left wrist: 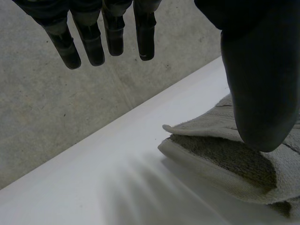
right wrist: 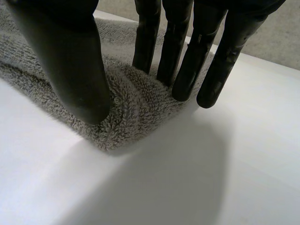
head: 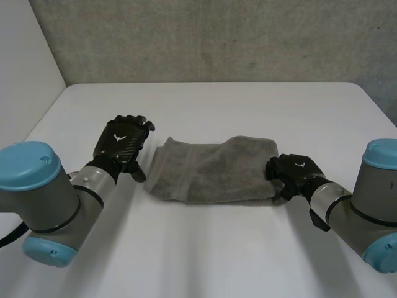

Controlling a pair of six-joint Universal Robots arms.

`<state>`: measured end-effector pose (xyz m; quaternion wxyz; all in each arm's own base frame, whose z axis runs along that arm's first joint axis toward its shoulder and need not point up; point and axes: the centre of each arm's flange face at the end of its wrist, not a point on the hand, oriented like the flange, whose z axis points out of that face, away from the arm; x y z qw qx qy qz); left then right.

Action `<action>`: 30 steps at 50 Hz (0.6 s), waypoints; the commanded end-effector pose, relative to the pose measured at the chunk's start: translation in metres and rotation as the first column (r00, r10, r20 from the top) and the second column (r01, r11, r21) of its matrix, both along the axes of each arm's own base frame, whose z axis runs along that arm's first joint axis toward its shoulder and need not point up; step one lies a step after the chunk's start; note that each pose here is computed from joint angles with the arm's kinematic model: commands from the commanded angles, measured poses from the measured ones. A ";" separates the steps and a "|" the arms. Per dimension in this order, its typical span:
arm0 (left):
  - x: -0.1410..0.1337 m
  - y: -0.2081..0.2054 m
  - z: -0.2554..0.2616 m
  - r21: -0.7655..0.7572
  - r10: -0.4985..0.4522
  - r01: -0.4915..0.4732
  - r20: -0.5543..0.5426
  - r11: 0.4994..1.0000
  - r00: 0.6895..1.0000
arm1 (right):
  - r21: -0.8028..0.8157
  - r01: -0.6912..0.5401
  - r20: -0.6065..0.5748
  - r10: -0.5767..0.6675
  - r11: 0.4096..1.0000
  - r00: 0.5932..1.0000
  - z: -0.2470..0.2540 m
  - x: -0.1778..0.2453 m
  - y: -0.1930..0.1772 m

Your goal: Fold the towel.

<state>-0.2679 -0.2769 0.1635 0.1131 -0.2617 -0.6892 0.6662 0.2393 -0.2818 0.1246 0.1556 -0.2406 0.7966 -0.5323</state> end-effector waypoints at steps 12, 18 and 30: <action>0.002 0.003 -0.002 0.008 0.001 -0.001 0.004 1.000 1.000 | -0.020 0.030 -0.003 -0.030 0.999 1.000 0.002 -0.007 -0.005; 0.003 0.000 0.002 -0.002 0.009 -0.009 -0.001 1.000 1.000 | -0.141 0.031 -0.078 -0.042 0.990 0.996 0.036 -0.024 -0.019; 0.000 -0.008 0.027 -0.064 0.016 -0.018 -0.036 0.998 0.999 | -0.274 -0.251 -0.128 0.223 0.928 0.966 0.096 0.070 0.009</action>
